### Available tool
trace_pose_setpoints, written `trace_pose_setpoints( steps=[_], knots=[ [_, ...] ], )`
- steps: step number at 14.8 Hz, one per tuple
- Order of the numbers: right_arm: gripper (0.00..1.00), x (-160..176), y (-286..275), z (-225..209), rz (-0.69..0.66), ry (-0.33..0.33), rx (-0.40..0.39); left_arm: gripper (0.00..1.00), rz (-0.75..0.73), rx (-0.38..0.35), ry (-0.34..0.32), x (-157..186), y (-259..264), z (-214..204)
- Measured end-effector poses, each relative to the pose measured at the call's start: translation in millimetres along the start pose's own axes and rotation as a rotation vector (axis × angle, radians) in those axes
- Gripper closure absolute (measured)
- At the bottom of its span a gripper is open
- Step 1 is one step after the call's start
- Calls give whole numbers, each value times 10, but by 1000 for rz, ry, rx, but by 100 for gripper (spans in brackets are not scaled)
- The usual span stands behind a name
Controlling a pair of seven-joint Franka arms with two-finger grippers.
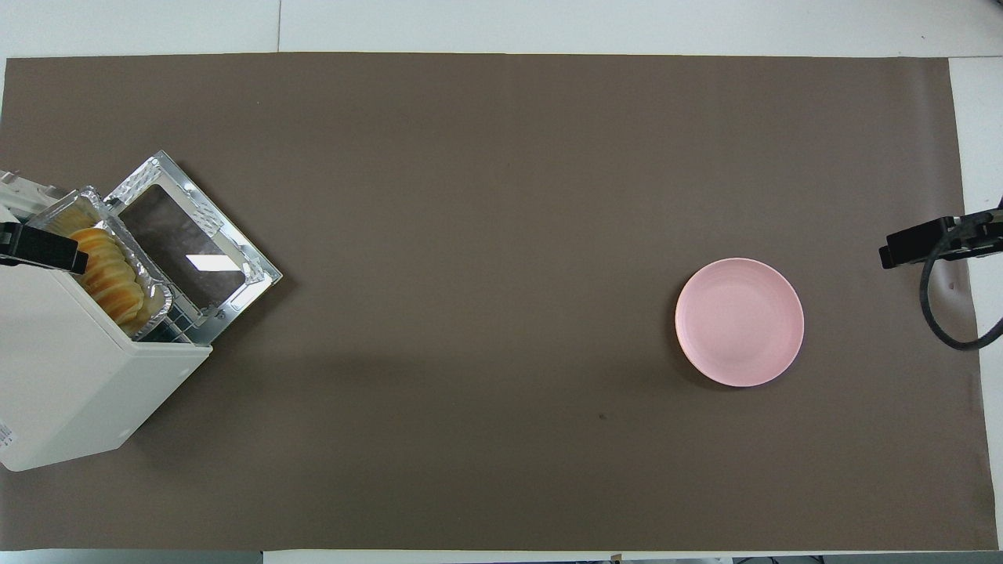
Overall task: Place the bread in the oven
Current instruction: 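Withdraw the left gripper out of the oven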
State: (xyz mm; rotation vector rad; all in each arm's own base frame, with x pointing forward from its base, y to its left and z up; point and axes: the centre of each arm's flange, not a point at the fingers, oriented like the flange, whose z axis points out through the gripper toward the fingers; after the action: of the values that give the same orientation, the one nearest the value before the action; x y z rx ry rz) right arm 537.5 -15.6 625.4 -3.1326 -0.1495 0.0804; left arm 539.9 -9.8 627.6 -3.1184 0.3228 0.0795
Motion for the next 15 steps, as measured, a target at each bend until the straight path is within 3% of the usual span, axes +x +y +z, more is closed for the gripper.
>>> trace_pose_setpoints(
  steps=[5,9,15],
  knots=[
    [0,0,0,0,0,0,0,0,0,-26,-20,138,60,160],
    [0,0,0,0,0,0,0,0,-142,-28,1,191,114,77],
    [0,0,0,0,0,0,0,0,-162,-26,38,263,184,49]
  ],
)
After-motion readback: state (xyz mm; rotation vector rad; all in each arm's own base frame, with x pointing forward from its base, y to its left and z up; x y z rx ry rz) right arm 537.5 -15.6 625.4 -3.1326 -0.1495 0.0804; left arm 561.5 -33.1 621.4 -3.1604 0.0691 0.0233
